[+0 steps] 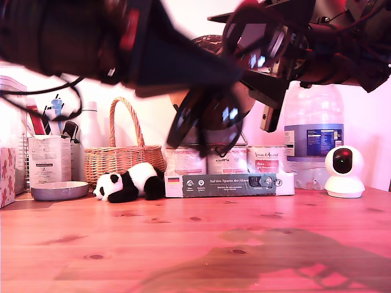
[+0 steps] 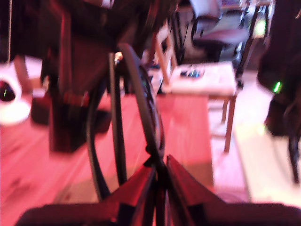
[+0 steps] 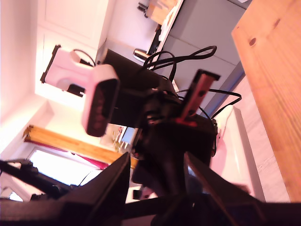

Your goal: Pick up the sunglasses and close them, then place them back on the table

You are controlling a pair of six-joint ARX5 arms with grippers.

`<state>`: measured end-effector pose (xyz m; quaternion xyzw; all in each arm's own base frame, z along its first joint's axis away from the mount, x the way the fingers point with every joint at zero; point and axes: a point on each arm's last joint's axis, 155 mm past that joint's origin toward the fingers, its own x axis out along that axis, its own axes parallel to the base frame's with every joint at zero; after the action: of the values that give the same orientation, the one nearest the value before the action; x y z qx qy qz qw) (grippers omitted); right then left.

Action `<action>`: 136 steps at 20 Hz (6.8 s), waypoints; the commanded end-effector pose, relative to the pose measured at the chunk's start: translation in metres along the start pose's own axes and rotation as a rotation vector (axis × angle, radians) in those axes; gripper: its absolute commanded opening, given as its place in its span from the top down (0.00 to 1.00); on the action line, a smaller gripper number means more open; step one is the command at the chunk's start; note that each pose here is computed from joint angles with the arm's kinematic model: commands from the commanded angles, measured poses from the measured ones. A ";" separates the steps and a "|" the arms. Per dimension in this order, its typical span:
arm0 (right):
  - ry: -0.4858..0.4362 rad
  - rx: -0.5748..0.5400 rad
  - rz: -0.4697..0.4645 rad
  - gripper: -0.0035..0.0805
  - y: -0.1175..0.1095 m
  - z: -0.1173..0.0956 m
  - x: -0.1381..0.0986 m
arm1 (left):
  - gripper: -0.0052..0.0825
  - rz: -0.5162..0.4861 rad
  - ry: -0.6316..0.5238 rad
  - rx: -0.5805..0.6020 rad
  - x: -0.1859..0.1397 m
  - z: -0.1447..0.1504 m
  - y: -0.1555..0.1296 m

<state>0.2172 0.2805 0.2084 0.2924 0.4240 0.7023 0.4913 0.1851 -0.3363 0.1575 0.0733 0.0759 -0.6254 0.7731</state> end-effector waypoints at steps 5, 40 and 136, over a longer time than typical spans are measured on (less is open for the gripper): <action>-0.137 -0.097 -0.148 0.58 -0.023 0.034 -0.013 | 0.96 0.040 0.013 -0.003 -0.006 -0.007 0.012; -0.289 -0.967 -1.374 0.97 0.029 0.023 -0.071 | 0.96 -0.126 0.323 -0.596 0.016 -0.065 0.040; -0.826 -0.678 -1.734 0.97 -0.017 -0.069 -0.251 | 0.97 1.181 -0.048 -0.221 -0.265 -0.056 0.135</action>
<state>0.2545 0.0250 0.1739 -0.0479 0.0487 0.0284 0.9973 0.2615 -0.0420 0.1725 0.0080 0.0570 -0.0782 0.9953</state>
